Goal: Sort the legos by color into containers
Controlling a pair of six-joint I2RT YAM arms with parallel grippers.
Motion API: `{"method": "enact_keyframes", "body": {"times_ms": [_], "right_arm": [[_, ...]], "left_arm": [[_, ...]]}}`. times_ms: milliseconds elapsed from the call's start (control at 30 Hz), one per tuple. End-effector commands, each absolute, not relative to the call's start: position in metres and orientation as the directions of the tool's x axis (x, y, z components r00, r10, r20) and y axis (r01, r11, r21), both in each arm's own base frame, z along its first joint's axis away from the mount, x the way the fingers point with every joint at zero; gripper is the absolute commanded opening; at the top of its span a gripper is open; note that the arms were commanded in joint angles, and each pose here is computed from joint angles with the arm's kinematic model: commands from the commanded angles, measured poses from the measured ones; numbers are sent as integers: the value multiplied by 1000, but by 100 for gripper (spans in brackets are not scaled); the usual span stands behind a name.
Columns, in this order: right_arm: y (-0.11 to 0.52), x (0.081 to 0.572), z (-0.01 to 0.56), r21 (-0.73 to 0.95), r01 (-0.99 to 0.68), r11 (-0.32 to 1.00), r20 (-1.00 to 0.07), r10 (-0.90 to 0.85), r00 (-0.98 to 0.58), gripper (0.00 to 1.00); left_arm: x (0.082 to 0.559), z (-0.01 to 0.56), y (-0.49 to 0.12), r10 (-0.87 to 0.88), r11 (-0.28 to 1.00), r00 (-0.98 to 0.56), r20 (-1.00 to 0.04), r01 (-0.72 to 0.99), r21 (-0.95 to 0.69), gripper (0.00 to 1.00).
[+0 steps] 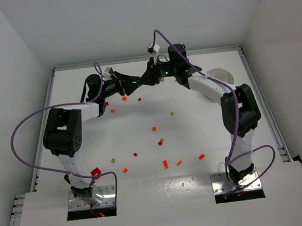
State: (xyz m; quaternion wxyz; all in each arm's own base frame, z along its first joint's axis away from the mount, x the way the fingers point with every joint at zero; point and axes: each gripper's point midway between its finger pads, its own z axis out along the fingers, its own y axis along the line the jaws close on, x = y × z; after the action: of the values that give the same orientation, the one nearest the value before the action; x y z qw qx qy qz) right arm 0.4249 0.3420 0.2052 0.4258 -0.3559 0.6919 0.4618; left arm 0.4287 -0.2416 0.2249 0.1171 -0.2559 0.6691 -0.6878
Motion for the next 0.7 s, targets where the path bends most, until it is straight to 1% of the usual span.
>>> {"method": "enact_keyframes", "body": {"times_ms": [0,33,100,133,167,200,233,267,300,333,367,400,433,467,500,533,567,600,633,667], "right_arm": [[358,417,219,303,-915,266,-937,-94,-337,1],[356,414,219,309,-913,267,-934,-98,-345,0],[350,412,220,311,-909,277,-931,-104,-350,0],[348,409,220,316,-907,278,-928,-107,-356,0],[340,405,220,327,-899,291,-922,-109,-370,0],[332,404,220,321,-898,302,-923,-115,-368,0],[327,396,213,345,-884,317,-904,-143,-404,0],[316,394,211,352,-874,334,-895,-154,-419,0],[300,397,219,321,-872,369,-902,-164,-401,0],[288,397,219,321,-861,395,-894,-174,-413,0],[270,394,207,341,-822,456,-862,-197,-467,0],[246,402,208,328,-791,517,-857,-189,-479,0],[221,410,215,246,-760,602,-869,-210,-447,0],[201,405,206,248,-719,649,-831,-240,-503,0],[184,406,201,233,-697,678,-812,-259,-523,0],[145,420,208,158,-650,744,-813,-276,-513,0],[122,411,195,177,-606,776,-752,-290,-592,0],[102,413,194,168,-575,800,-731,-290,-617,0],[62,423,202,139,-510,849,-727,-263,-634,0],[43,424,200,110,-496,862,-712,-279,-644,0]], "left_arm": [[420,255,-247,-484,-82,-869,108,-78,-994,17],[421,255,-247,-493,-77,-865,96,-67,-995,47],[423,253,-242,-504,-57,-860,77,-57,-997,76],[424,249,-242,-513,-45,-854,82,-68,-997,96],[425,250,-237,-524,-25,-851,46,-39,-999,100],[430,256,-230,-546,-12,-837,20,-16,-1000,100],[432,246,-225,-566,16,-824,37,-55,-998,100],[438,245,-214,-583,64,-812,-28,-12,-998,100],[444,245,-208,-599,93,-799,-55,-1,-996,100],[449,248,-200,-614,125,-784,-89,14,-992,100],[450,235,-193,-616,168,-785,-66,-49,-985,100],[457,230,-180,-617,251,-771,-159,-2,-968,100],[469,241,-174,-612,307,-757,-231,42,-951,100],[469,223,-167,-596,364,-774,-212,-26,-931,100],[473,221,-160,-547,447,-774,-319,52,-893,100],[482,240,-157,-526,485,-756,-390,110,-868,100],[478,233,-156,-500,513,-779,-378,85,-854,100],[482,228,-151,-467,540,-784,-410,114,-834,100],[483,238,-152,-450,544,-779,-437,149,-826,100],[482,241,-152,-428,553,-776,-464,181,-813,100]]}}
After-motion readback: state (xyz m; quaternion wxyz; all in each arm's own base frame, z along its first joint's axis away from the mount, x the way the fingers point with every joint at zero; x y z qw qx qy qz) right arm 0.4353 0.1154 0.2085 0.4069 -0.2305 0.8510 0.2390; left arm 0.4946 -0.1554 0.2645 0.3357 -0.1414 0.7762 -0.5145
